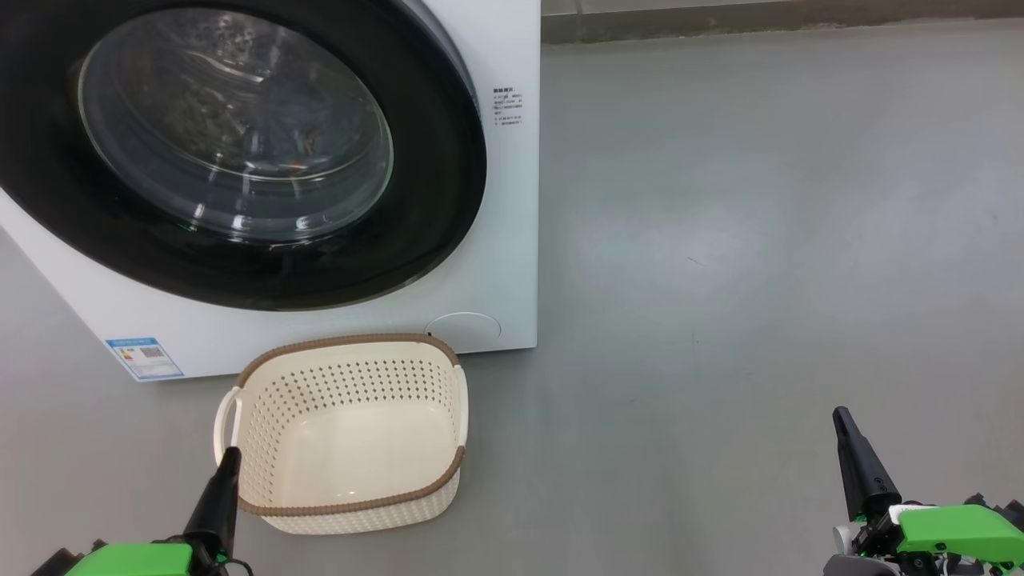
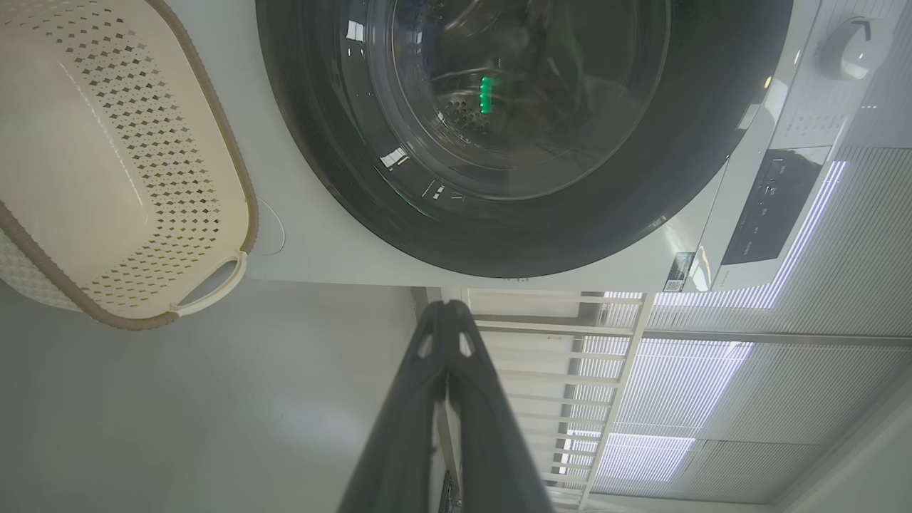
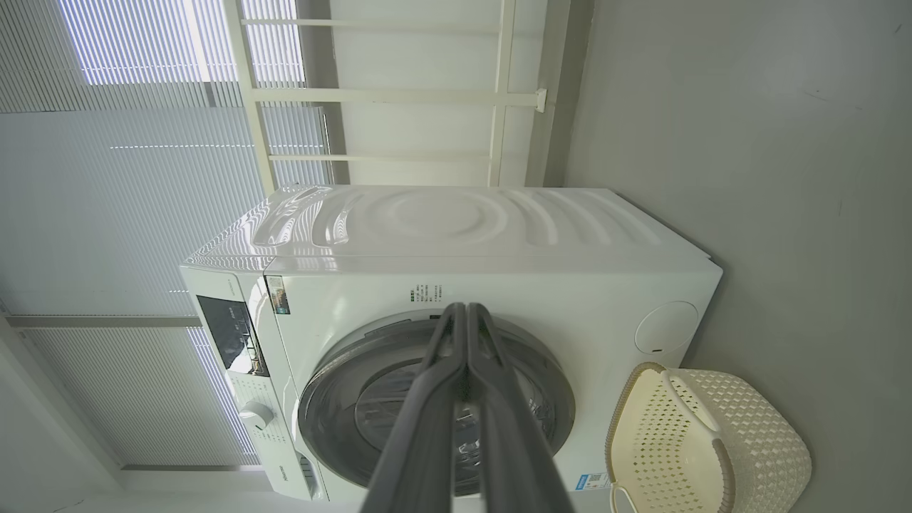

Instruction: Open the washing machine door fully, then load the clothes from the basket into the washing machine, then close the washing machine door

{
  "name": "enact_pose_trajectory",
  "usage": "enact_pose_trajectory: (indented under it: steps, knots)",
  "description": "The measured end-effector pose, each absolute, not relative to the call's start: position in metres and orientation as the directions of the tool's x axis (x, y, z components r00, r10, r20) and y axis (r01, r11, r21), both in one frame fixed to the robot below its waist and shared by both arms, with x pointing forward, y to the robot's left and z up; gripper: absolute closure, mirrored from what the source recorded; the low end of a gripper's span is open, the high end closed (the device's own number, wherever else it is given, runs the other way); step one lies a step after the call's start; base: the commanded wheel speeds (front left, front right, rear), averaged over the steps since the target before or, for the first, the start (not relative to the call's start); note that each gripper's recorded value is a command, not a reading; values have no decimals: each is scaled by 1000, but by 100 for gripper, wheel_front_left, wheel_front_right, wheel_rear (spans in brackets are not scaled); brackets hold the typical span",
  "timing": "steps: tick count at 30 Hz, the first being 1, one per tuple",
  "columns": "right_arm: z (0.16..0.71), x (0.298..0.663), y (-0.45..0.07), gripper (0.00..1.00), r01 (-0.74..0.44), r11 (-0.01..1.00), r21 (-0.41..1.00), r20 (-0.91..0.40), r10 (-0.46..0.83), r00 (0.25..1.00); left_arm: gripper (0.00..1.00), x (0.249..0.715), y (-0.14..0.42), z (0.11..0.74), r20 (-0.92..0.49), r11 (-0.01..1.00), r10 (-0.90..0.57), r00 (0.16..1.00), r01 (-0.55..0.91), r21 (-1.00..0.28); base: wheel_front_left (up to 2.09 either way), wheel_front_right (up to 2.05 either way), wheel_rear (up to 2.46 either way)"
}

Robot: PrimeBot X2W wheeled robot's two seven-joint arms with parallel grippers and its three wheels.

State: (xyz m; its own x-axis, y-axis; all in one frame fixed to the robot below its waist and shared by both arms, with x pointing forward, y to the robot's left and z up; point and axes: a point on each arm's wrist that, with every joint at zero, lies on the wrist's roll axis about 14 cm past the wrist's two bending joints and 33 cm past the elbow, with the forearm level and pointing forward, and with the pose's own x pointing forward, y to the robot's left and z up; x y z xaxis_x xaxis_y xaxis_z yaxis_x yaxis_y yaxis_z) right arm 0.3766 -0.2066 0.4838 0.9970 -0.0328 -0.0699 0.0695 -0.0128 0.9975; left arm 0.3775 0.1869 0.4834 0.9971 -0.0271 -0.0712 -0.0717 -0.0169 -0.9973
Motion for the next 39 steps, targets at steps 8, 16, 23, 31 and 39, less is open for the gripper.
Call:
enact_pose_trajectory:
  steps: [8, 16, 23, 31, 39]
  knots:
    - [484, 377, -207, 100, 69, -13, 998, -70, -33, 997, 100, 377, 187, 483, -71, -17, -27, 997, -72, -997, 0, 0, 0]
    - [484, 377, -207, 100, 69, -13, 997, -70, -33, 997, 100, 378, 187, 483, -71, -17, -26, 997, -72, -997, 0, 0, 0]
    - [484, 377, -207, 100, 69, -13, 997, -70, -33, 997, 100, 378, 187, 483, -71, -17, -26, 997, -72, -997, 0, 0, 0]
    - [484, 377, -207, 100, 69, -13, 997, -70, -33, 997, 100, 378, 187, 483, -71, -18, -25, 997, -71, -997, 0, 0, 0]
    - [484, 377, -207, 100, 69, -13, 997, -70, -33, 997, 100, 377, 188, 483, -71, -18, -25, 997, -71, -997, 0, 0, 0]
